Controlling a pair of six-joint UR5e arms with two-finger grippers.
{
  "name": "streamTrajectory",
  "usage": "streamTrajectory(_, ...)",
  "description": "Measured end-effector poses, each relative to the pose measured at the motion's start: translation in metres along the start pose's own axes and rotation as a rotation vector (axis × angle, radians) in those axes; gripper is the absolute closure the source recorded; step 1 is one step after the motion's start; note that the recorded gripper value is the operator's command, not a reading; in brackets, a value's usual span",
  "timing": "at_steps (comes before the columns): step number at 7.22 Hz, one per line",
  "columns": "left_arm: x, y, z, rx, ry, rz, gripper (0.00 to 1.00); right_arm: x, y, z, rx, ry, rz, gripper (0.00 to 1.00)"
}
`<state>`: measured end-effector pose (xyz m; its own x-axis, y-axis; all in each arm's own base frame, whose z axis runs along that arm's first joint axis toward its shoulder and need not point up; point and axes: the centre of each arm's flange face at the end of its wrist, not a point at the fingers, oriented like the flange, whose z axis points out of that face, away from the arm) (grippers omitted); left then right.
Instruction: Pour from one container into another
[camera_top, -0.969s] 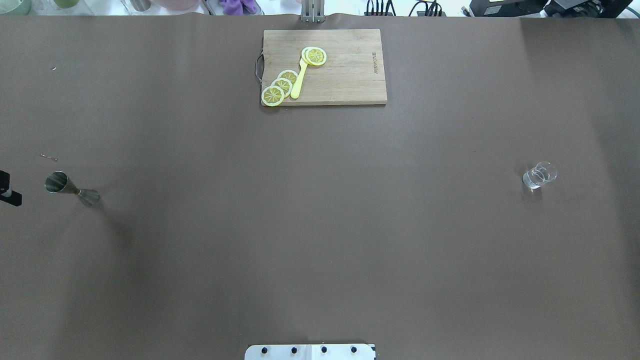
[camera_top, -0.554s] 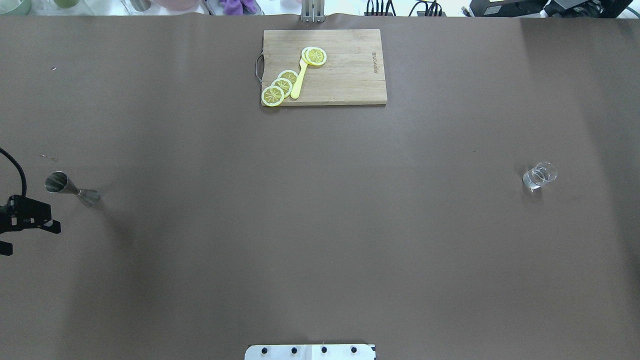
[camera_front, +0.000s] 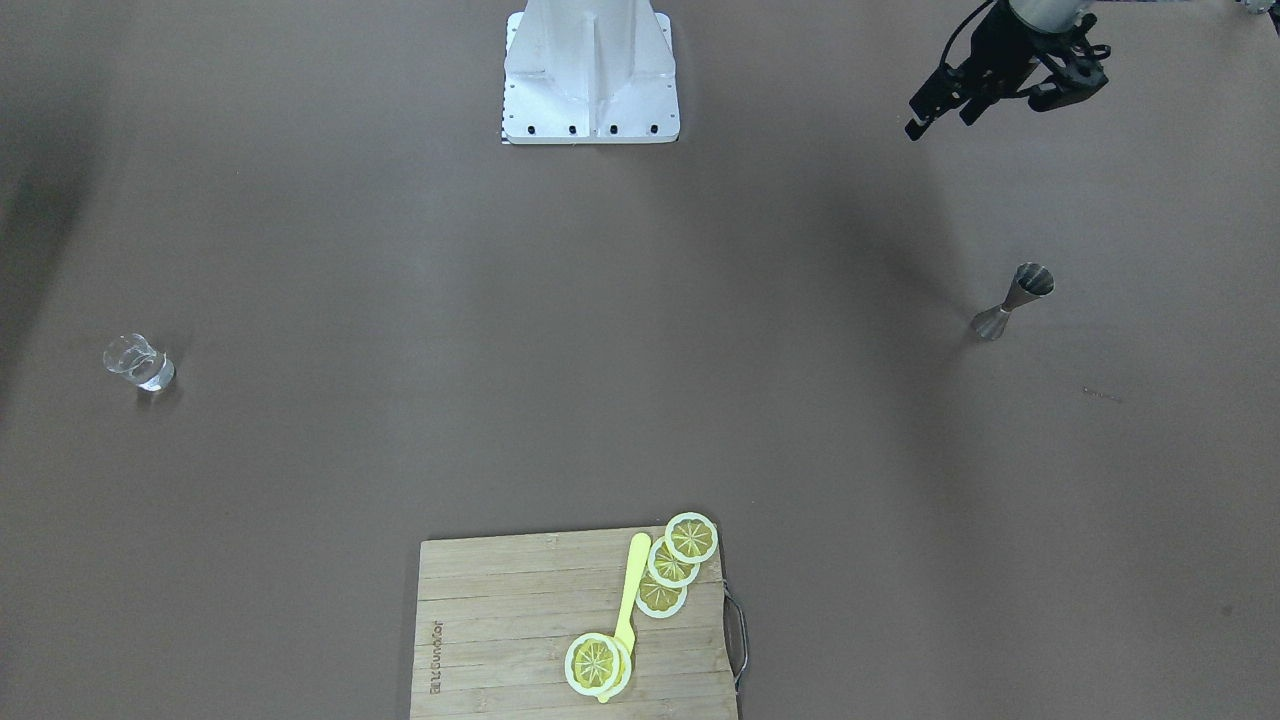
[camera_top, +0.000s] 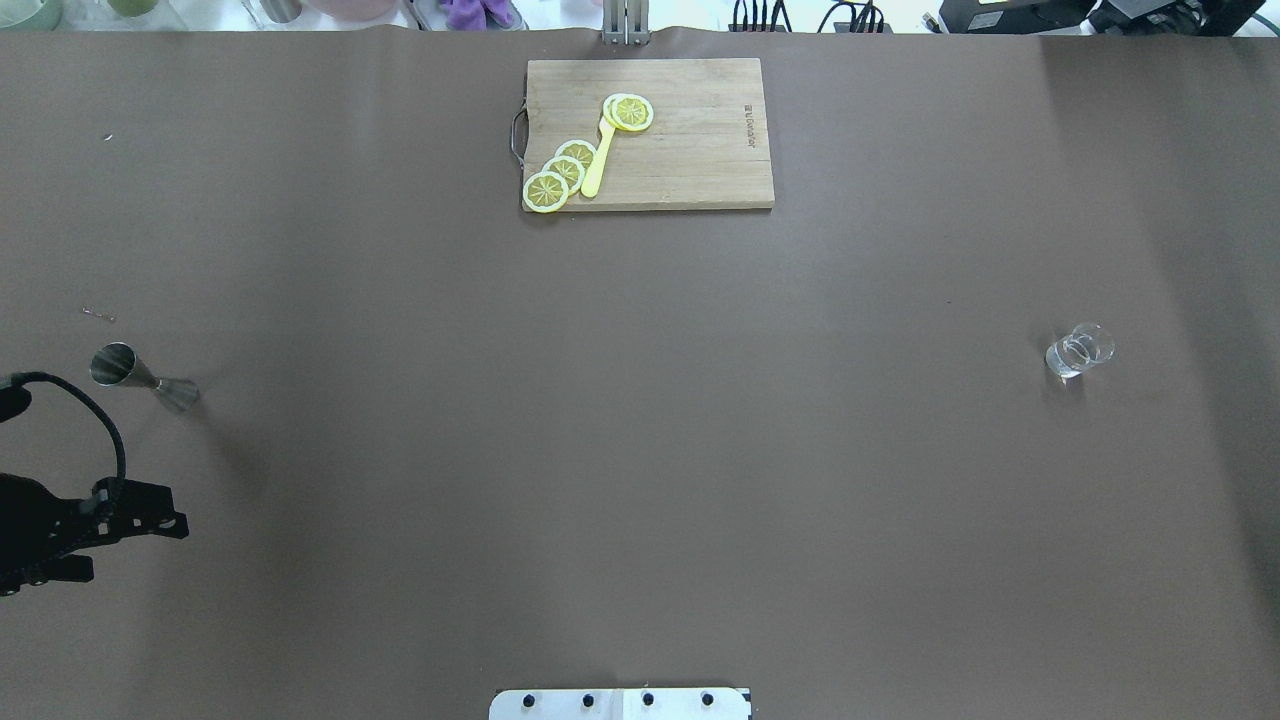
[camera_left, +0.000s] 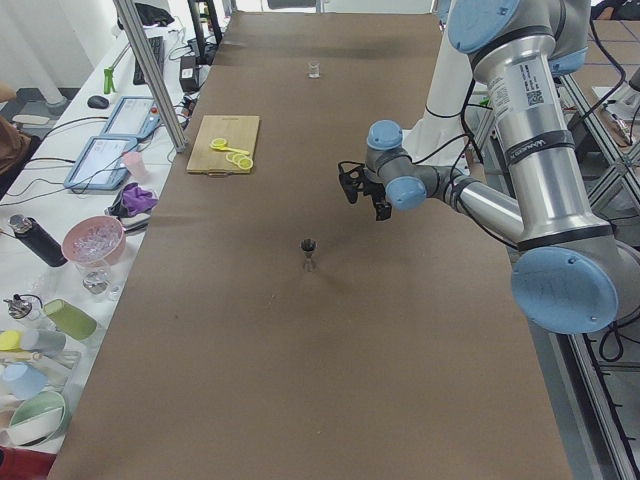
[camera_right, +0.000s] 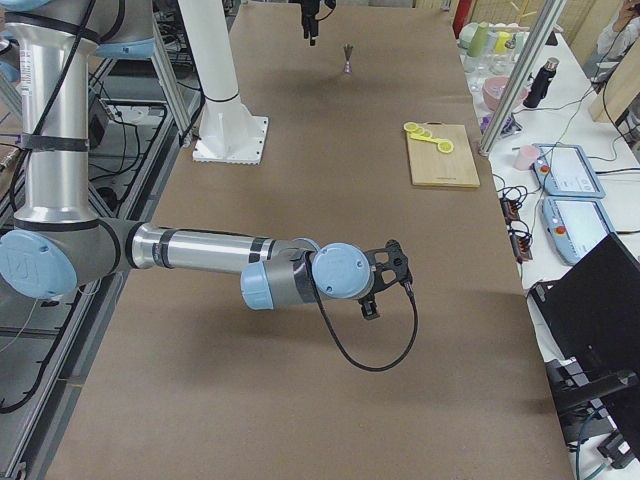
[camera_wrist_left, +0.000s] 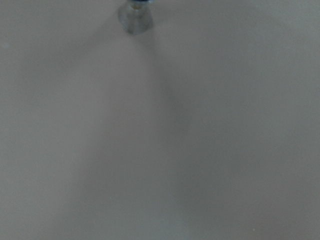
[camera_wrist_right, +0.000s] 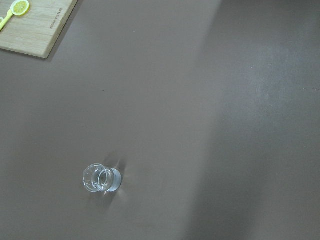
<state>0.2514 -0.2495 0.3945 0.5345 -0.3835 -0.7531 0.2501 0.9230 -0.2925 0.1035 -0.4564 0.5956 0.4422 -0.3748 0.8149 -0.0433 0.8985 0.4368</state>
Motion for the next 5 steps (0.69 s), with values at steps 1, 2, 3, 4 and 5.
streamTrajectory(1,0.001,0.014,0.004,0.059,-0.008,0.021,0.03,0.001,-0.003,0.0,0.0,0.002,0.001,0.0)
streamTrajectory(2,-0.001,0.024,0.011,0.135,-0.021,0.058,0.03,0.008,-0.001,0.003,0.0,0.001,0.003,0.0)
streamTrajectory(3,-0.006,0.03,0.02,0.242,-0.036,0.105,0.03,0.016,0.002,0.007,0.004,0.002,-0.007,0.0)
streamTrajectory(4,-0.01,0.031,0.029,0.351,-0.045,0.146,0.03,0.024,0.007,0.011,0.01,0.003,-0.02,0.0)
streamTrajectory(5,-0.016,0.026,0.039,0.442,-0.053,0.168,0.03,0.032,0.012,0.015,0.016,0.006,-0.038,0.0)
